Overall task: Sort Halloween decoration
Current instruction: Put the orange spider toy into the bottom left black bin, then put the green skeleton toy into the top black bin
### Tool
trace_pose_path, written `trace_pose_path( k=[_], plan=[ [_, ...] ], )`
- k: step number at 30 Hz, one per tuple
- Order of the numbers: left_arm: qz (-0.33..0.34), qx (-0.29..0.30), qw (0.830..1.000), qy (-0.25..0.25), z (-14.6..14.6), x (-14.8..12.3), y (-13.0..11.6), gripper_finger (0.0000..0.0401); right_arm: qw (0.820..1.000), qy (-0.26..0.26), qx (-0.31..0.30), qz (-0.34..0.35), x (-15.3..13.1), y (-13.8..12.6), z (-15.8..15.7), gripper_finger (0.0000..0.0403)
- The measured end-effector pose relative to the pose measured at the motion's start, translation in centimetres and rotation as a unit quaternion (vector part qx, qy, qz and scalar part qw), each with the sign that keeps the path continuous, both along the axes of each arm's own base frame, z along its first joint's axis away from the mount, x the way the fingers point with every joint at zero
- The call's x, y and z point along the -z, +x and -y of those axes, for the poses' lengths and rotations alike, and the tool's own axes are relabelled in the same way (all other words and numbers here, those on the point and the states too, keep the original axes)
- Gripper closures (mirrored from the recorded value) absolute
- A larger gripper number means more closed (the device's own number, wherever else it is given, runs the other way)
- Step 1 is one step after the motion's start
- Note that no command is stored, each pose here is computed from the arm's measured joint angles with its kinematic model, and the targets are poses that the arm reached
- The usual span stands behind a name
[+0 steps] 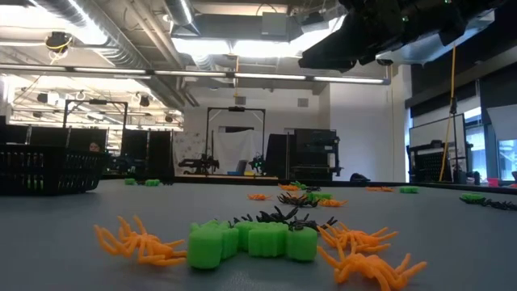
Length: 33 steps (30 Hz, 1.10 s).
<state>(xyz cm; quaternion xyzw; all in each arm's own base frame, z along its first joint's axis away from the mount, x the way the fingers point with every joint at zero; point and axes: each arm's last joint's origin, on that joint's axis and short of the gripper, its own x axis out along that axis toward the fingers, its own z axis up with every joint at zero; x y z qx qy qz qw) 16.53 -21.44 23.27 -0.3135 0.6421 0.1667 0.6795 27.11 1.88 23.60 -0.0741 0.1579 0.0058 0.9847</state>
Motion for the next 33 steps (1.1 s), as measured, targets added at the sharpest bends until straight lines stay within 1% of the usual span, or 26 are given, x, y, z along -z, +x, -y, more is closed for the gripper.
trace_pose_path(
  k=[3, 5, 8, 10, 13, 15, 17, 21, 24, 28, 31, 33],
  plan=[
    [0.001, 0.015, 1.000, 0.006, -0.2, 0.0, 0.1, 0.0315, 1.000, 0.000, 0.000, 0.000, 0.0, 0.0, 0.0, 0.0221],
    [-0.001, 0.027, 0.999, 0.018, -0.6, 0.0, 0.2, 0.0310, 1.000, 0.000, 0.000, 0.000, 0.0, 0.0, 0.0, 0.0221],
    [-0.003, 0.035, 0.998, 0.058, -1.9, 0.1, 0.9, 0.0310, 1.000, 0.000, 0.000, 0.000, 0.0, 0.0, 0.0, 0.0221],
    [-0.003, 0.051, 0.994, 0.101, -3.4, 0.1, 1.6, 0.0311, 1.000, 0.000, 0.000, 0.000, 0.0, 0.0, 0.0, 0.0221],
    [-0.008, 0.087, 0.980, 0.177, -6.4, -0.1, 2.9, 0.0311, 1.000, 0.000, 0.000, 0.000, 0.0, 0.0, 0.0, 0.0221],
    [-0.007, 0.107, 0.966, 0.237, -8.8, -0.5, 3.8, 0.0311, 1.000, 0.000, 0.000, 0.000, 0.0, 0.0, 0.0, 0.0221],
    [-0.009, 0.125, 0.950, 0.286, -11.3, -0.9, 4.7, 0.0311, 1.000, 0.000, 0.000, 0.000, 0.0, 0.0, 0.0, 0.0221],
    [-0.028, 0.139, 0.930, 0.340, -16.8, -2.0, 5.9, 0.0311, 1.000, 0.000, 0.000, -0.001, 0.0, 0.0, 0.0, 0.0221],
    [-0.053, 0.128, 0.924, 0.356, -21.1, -2.7, 6.0, 0.0311, 1.000, -0.001, 0.000, -0.004, 0.1, 0.0, 0.0, 0.0221],
    [-0.068, 0.102, 0.926, 0.357, -26.8, -3.2, 5.8, 0.0311, 1.000, -0.001, 0.000, -0.008, 0.1, 0.0, 0.0, 0.0221],
    [-0.048, 0.068, 0.938, 0.337, -30.8, -3.3, 5.5, 0.0311, 1.000, -0.001, 0.000, -0.012, 0.2, -0.1, 0.0, 0.0221],
    [-0.018, 0.038, 0.946, 0.323, -33.3, -3.2, 5.1, 0.0312, 1.000, -0.002, 0.001, -0.014, 0.3, -0.1, 0.0, 0.0221]
  ],
)
